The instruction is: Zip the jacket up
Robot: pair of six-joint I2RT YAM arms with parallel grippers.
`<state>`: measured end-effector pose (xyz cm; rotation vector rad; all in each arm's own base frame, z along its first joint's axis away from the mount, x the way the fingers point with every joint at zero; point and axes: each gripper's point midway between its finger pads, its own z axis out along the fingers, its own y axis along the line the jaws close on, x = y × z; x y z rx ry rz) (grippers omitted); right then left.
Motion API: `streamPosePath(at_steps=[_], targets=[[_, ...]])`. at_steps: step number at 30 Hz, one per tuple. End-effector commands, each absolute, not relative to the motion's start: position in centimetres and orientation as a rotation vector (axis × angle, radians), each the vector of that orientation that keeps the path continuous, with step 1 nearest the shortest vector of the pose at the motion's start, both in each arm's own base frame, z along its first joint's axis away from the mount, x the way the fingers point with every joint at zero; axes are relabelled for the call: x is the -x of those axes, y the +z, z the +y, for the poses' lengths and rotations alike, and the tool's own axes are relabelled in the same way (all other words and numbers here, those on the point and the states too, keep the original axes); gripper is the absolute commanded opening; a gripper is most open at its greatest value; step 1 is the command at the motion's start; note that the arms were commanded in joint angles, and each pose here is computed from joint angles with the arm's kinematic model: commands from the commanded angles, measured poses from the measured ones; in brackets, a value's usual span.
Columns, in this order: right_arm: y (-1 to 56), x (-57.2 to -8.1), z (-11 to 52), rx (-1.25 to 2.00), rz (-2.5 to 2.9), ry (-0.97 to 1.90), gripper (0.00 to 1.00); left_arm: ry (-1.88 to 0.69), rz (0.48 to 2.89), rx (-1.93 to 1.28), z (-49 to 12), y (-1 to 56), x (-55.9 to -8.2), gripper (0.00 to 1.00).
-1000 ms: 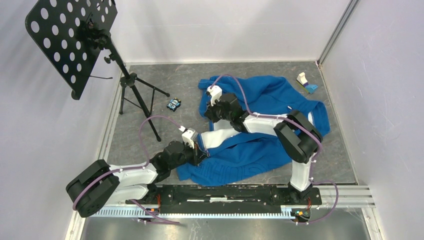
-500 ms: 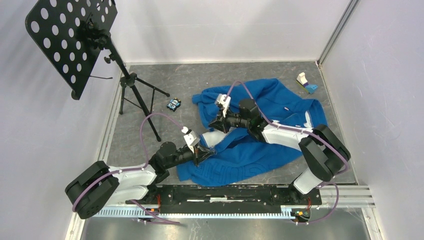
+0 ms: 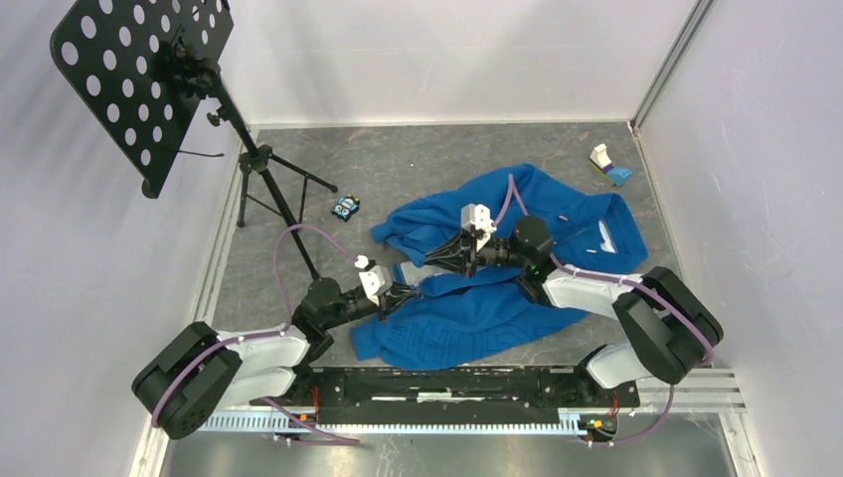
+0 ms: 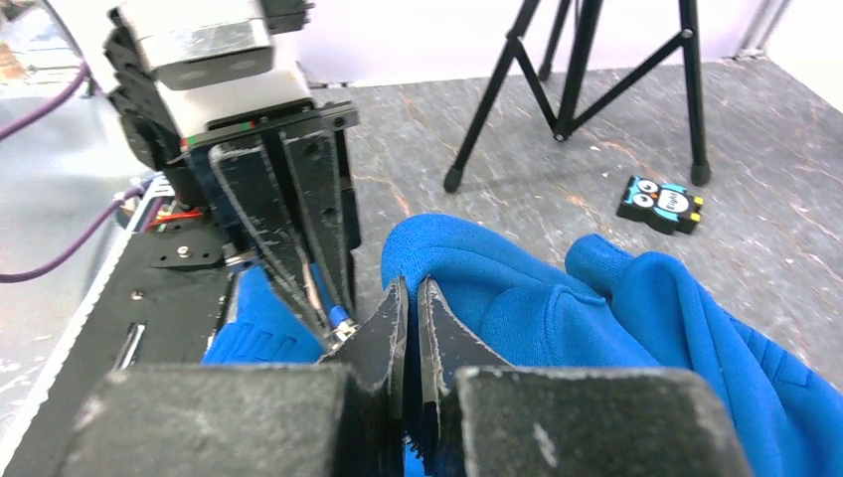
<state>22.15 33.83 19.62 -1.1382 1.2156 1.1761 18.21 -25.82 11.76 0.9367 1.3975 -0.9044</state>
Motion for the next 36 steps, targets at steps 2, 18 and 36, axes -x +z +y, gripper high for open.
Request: streamPosePath(at_steps=[2, 18, 36], targets=[[22.7, -19.4, 33.7, 1.188, 0.986, 1.324, 0.00, -0.873, 1.244, -1.016, -26.3, 14.6, -19.1, 0.02], [21.1, -20.1, 34.2, 1.221, 1.035, 1.343, 0.00, -0.958, 1.220, -1.127, -26.8, 14.6, -18.3, 0.02], [20.9, -20.1, 34.2, 1.205, 1.036, 1.392, 0.00, -0.919, 1.198, -1.101, -26.4, 15.5, -19.0, 0.02]])
